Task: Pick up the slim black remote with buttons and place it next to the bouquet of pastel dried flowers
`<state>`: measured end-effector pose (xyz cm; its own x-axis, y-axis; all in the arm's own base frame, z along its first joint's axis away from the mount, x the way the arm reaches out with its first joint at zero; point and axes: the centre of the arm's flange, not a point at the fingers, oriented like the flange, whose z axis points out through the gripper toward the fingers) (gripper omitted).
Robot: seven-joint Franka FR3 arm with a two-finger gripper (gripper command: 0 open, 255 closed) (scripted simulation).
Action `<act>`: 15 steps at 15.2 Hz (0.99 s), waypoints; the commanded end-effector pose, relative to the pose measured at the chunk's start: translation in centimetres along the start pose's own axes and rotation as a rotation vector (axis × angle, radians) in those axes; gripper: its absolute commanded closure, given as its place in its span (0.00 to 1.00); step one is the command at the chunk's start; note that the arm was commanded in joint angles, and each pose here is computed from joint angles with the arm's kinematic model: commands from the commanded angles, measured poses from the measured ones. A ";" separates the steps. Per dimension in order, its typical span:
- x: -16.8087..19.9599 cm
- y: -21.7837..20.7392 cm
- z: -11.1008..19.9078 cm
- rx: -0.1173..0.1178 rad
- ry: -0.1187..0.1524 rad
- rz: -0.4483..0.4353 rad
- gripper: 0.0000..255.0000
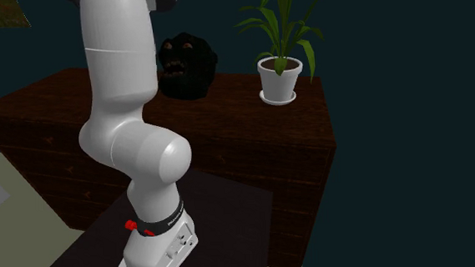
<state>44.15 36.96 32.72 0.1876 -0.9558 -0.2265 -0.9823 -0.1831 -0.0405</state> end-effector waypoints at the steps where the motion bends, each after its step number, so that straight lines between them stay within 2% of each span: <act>1: 0.3 0.0 0.2 -0.007 0.003 0.006 0.00; 3: 0.4 0.1 0.5 -0.007 0.003 0.005 0.00; 7: 0.4 0.0 -4.5 -0.007 0.003 0.005 0.00; 15: 0.4 0.0 -4.5 -0.007 0.003 0.005 0.00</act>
<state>44.21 35.53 36.98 0.1822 -0.9575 -0.2236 -0.9832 -0.1795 -0.0325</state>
